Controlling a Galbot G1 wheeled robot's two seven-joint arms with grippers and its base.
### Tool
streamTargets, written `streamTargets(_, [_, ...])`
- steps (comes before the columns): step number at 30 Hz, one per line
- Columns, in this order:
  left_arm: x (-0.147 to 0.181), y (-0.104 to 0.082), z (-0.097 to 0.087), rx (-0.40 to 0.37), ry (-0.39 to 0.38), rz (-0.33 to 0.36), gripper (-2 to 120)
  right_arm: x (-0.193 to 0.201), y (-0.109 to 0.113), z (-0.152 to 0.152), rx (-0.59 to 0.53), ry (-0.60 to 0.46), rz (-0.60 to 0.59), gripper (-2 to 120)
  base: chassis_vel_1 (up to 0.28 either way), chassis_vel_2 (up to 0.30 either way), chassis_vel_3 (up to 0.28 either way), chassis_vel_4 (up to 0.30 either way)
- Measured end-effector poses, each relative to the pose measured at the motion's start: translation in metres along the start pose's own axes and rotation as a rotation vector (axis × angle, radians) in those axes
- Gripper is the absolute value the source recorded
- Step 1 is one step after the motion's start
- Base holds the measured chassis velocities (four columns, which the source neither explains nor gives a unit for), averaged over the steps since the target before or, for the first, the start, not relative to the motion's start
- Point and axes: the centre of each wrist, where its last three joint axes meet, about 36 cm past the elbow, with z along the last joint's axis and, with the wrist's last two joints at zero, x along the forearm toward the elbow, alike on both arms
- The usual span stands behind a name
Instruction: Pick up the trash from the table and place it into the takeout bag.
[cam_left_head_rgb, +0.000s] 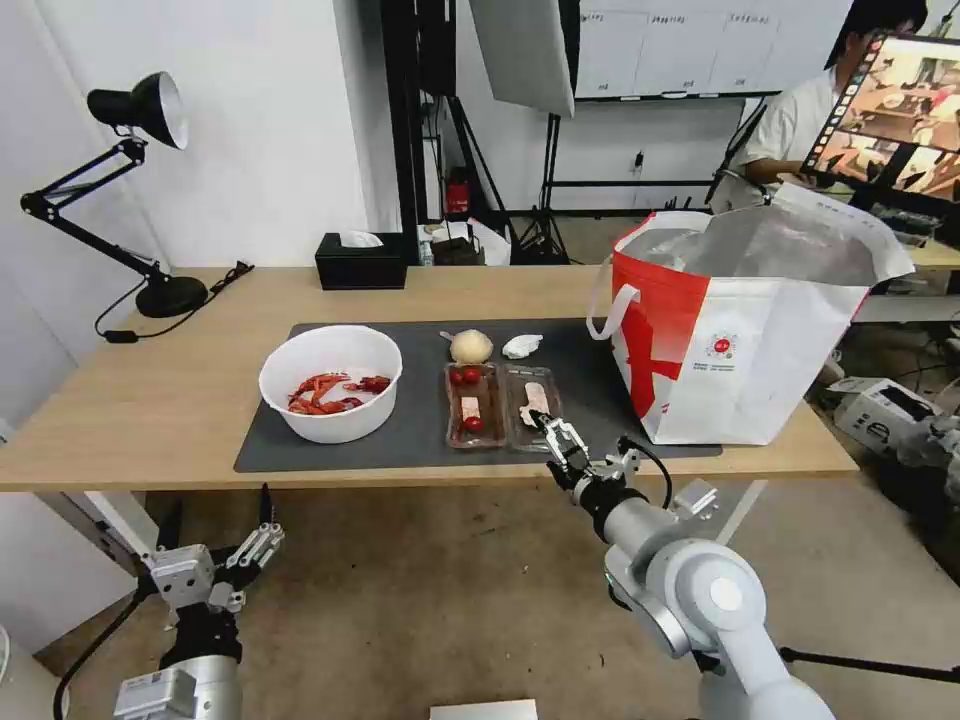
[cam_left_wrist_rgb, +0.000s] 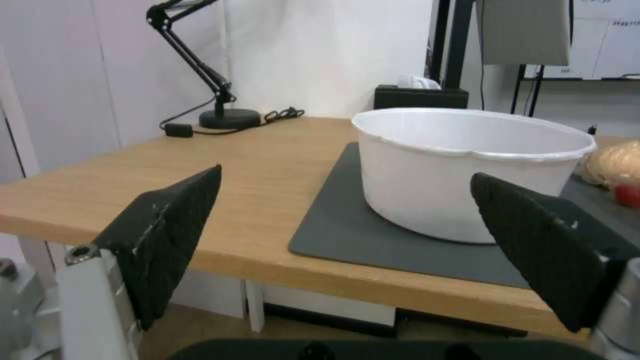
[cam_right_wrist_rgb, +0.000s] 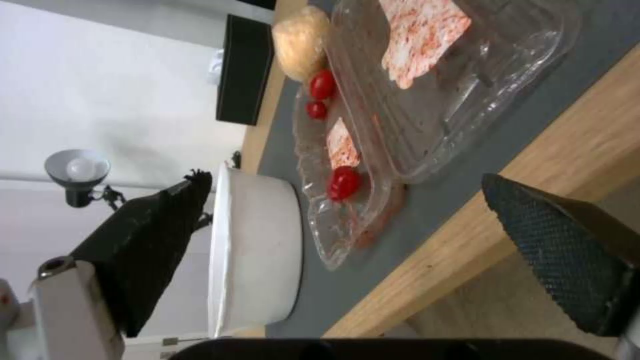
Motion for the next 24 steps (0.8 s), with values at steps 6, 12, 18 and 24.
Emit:
streamTargets(6, [-0.001, -0.001, 0.001, 0.006, 0.001, 0.001, 100, -0.013, -0.001, 0.001, -0.003, 0.011, 0.005, 100, 0.000, 0.000, 0.000, 0.000])
streamTargets(12, [-0.001, -0.001, 0.002, 0.012, 0.001, 0.002, 100, -0.023, -0.002, 0.003, -0.010, 0.019, 0.010, 100, 0.000, 0.000, 0.000, 0.000])
streamTargets(18, [-0.002, 0.000, 0.002, 0.014, 0.000, -0.001, 100, -0.030, 0.000, 0.004, -0.020, 0.020, 0.005, 100, 0.000, 0.000, 0.000, 0.000])
streamTargets(24, [-0.002, 0.000, 0.002, 0.017, -0.001, -0.001, 100, -0.031, 0.001, 0.006, -0.024, 0.018, 0.015, 100, 0.000, 0.000, 0.000, 0.000])
